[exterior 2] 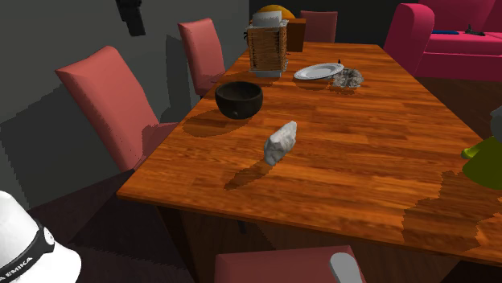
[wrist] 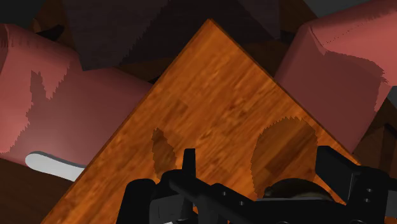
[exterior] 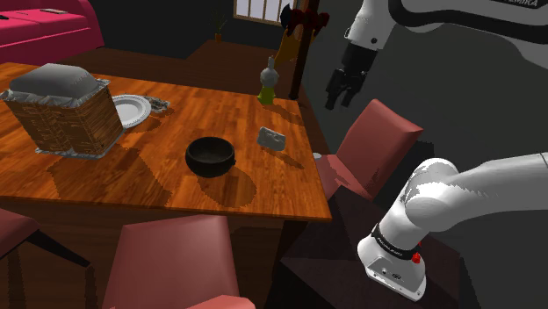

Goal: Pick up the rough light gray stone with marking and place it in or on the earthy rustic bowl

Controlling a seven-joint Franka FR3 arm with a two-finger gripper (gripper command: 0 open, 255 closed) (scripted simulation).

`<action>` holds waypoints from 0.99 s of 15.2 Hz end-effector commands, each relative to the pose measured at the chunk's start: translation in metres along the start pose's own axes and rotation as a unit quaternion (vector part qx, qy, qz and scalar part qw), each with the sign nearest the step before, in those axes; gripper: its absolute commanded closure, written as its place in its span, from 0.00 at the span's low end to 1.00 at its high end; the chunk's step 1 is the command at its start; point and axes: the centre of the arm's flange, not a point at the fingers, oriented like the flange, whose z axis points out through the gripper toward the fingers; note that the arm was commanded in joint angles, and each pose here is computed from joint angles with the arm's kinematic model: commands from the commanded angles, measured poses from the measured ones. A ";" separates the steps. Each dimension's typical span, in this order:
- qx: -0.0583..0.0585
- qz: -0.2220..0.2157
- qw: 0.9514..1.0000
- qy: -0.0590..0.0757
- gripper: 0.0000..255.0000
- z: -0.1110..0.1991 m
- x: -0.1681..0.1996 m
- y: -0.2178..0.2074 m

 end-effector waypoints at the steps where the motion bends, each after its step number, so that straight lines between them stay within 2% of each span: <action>1: 0.000 0.000 1.000 0.000 0.00 0.000 0.000 0.000; 15: 0.004 -0.036 0.999 -0.018 0.00 0.114 0.141 0.056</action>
